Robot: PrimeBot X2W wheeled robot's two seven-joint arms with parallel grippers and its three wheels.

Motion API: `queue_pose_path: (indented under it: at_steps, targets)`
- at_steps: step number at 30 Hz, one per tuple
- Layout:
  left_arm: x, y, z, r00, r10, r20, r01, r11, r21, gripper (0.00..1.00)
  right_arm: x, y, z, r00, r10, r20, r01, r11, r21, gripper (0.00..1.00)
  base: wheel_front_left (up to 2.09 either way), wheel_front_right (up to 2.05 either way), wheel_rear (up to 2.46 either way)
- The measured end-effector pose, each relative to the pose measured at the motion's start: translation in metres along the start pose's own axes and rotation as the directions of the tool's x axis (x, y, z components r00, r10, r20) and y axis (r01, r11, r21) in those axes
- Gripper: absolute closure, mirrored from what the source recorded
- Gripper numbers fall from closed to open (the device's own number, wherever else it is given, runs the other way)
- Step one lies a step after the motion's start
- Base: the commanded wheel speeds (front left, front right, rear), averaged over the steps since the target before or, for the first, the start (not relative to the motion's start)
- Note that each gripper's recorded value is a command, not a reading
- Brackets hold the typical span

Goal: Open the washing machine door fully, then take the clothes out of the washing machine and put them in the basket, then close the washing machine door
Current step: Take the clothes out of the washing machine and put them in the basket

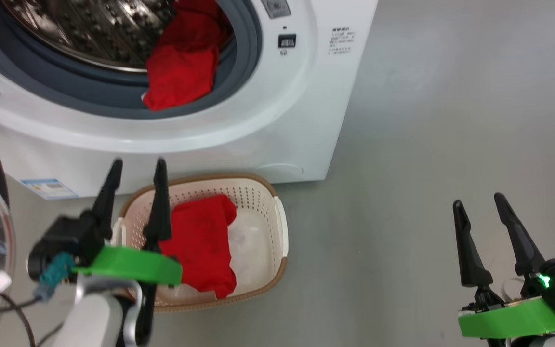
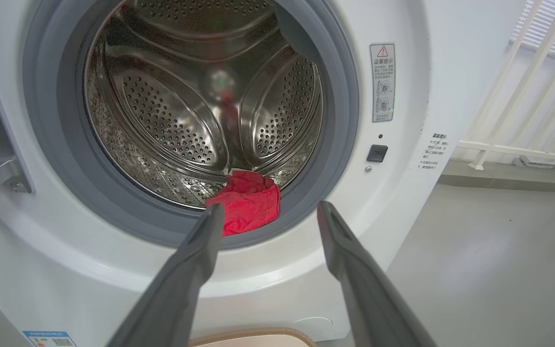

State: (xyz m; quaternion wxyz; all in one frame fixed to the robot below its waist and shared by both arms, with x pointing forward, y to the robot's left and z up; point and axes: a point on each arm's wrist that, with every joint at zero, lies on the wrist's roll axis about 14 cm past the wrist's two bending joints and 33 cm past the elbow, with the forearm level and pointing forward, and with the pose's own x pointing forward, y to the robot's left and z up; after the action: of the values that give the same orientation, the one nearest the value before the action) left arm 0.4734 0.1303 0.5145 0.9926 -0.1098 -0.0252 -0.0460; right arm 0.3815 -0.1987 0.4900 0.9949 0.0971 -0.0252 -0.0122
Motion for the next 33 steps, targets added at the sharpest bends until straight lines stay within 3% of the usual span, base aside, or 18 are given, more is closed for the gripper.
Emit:
queue_pose_path:
  at_steps: [13,33]
  targets:
    - [0.075,0.001,-0.021,1.000,-0.021,-0.020,0.022,0.999,0.039,0.00,0.022,-0.004,-0.020,0.999,-0.005,-0.043,0.003,1.000,-0.026,0.00,0.00,0.00,0.00]
    - [0.159,0.029,-0.054,0.996,0.023,-0.085,-0.017,0.997,0.073,0.00,0.030,-0.019,-0.049,0.992,-0.045,-0.115,0.040,0.998,-0.050,0.00,0.00,0.00,0.00]
